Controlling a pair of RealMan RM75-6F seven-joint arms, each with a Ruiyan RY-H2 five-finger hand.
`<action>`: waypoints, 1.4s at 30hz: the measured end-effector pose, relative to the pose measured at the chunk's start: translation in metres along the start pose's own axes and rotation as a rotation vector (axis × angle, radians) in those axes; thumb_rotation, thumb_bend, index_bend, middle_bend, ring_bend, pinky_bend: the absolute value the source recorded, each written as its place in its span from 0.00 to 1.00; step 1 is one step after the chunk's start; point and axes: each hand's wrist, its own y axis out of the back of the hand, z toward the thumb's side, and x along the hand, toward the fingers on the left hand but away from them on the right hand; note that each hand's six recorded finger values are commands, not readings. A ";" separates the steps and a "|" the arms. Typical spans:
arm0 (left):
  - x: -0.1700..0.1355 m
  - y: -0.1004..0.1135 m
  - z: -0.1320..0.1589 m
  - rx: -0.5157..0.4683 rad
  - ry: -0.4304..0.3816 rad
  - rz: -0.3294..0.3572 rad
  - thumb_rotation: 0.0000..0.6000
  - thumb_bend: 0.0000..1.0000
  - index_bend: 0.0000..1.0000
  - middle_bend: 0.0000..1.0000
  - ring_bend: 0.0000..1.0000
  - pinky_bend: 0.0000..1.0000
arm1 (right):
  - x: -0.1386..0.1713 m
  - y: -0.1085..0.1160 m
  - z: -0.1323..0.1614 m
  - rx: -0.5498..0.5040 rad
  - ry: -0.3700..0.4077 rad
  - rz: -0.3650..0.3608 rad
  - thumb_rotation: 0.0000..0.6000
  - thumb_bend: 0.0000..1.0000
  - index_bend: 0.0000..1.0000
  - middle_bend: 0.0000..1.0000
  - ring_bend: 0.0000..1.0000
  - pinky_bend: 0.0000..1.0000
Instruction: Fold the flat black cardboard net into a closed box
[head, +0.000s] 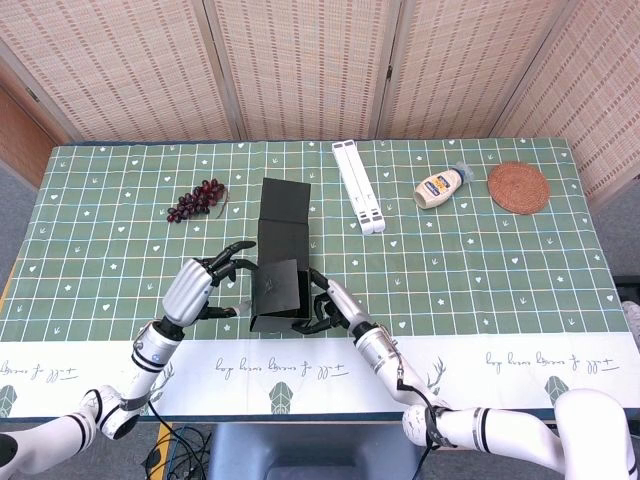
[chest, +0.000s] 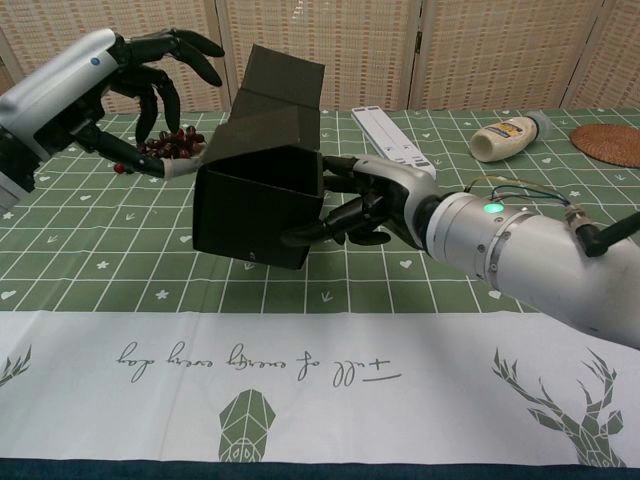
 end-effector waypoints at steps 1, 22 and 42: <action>0.000 -0.003 -0.001 0.014 -0.008 -0.008 1.00 0.07 0.37 0.22 0.56 0.70 | 0.000 0.000 -0.002 0.008 -0.005 0.000 1.00 0.54 0.25 0.40 0.75 1.00; -0.010 -0.050 -0.023 0.153 -0.057 -0.172 1.00 0.07 0.39 0.26 0.56 0.70 | -0.010 0.001 -0.031 0.109 -0.085 0.014 1.00 0.57 0.25 0.40 0.75 1.00; -0.012 -0.079 -0.026 0.236 -0.116 -0.292 1.00 0.07 0.39 0.26 0.56 0.70 | -0.008 -0.007 -0.051 0.181 -0.116 0.038 1.00 0.59 0.25 0.40 0.75 1.00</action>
